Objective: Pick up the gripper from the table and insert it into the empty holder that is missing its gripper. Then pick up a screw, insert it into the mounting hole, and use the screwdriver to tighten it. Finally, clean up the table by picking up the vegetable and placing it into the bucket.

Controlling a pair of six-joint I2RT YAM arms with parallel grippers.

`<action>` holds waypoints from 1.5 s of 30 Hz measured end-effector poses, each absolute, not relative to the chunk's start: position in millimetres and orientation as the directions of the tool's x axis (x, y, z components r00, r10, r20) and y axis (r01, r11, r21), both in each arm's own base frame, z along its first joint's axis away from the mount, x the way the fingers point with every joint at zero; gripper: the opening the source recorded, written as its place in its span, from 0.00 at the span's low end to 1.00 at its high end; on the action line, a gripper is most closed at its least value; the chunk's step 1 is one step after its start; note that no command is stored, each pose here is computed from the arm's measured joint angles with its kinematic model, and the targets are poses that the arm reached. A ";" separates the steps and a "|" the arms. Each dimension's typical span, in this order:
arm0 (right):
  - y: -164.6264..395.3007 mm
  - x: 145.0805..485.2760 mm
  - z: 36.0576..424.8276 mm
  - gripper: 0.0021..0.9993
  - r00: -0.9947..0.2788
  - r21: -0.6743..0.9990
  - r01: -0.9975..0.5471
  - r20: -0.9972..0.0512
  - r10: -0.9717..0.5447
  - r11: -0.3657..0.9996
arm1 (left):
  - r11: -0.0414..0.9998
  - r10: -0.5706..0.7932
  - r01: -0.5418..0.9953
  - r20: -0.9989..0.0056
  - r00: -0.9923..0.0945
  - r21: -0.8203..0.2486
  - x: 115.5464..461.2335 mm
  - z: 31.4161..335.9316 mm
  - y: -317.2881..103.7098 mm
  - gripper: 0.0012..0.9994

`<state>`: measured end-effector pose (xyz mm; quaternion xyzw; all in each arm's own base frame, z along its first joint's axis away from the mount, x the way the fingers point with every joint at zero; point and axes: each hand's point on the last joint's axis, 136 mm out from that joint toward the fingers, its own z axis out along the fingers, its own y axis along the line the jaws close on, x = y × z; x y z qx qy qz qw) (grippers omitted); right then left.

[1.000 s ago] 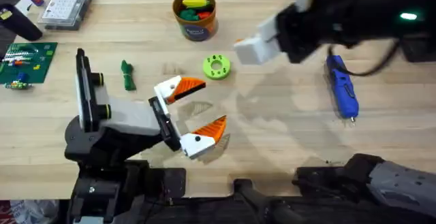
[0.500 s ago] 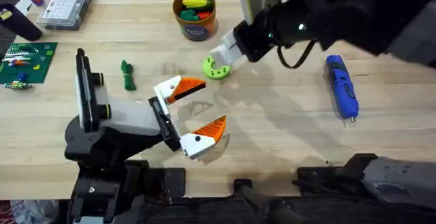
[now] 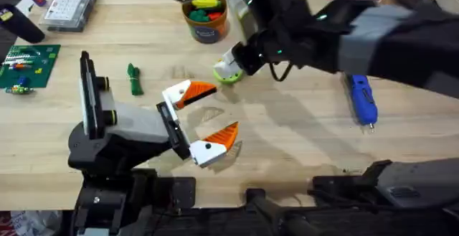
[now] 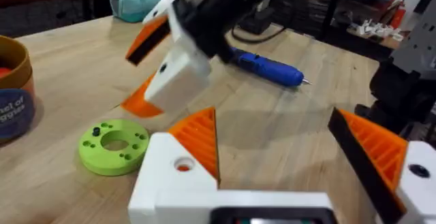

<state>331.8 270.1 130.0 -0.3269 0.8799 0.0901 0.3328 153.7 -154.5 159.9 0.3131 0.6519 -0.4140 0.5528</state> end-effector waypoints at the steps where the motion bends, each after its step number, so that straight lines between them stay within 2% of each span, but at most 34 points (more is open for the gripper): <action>1: 271.2 333.2 123.5 1.00 -0.569 -0.060 -0.636 -0.637 -0.520 0.769 | 0.461 -0.050 0.866 -0.980 -0.193 -0.194 153.7 159.9 -154.5 0.99; 7: 283.4 345.2 99.3 0.99 -0.568 -0.055 -0.640 -0.638 -0.520 0.766 | 0.461 -0.049 0.866 -0.980 -0.193 -0.194 153.6 159.8 -154.5 0.99; 10: 288.9 349.5 93.3 0.96 -0.562 -0.048 -0.644 -0.647 -0.515 0.763 | 0.461 -0.049 0.866 -0.980 -0.193 -0.194 153.6 159.8 -154.5 0.99; 15: 292.7 351.2 87.1 0.83 -0.562 -0.040 -0.650 -0.647 -0.515 0.759 | 0.461 -0.049 0.866 -0.980 -0.193 -0.194 153.6 159.8 -154.5 0.99; 18: 294.4 351.4 88.0 0.69 -0.558 -0.036 -0.654 -0.652 -0.513 0.756 | 0.461 -0.049 0.866 -0.980 -0.193 -0.194 153.6 159.8 -154.5 0.99; 24: 298.1 352.8 83.6 0.54 -0.557 -0.026 -0.658 -0.655 -0.510 0.752 | 0.461 -0.049 0.866 -0.980 -0.193 -0.194 153.6 159.8 -154.5 0.99; 36: 302.9 358.1 72.1 0.55 -0.555 -0.025 -0.659 -0.658 -0.509 0.752 | 0.461 -0.050 0.866 -0.980 -0.193 -0.194 153.7 159.8 -154.5 0.99; 45: 310.4 357.9 61.6 0.50 -0.559 0.003 -0.673 -0.658 -0.505 0.740 | 0.461 -0.050 0.866 -0.980 -0.193 -0.194 153.7 159.8 -154.5 0.99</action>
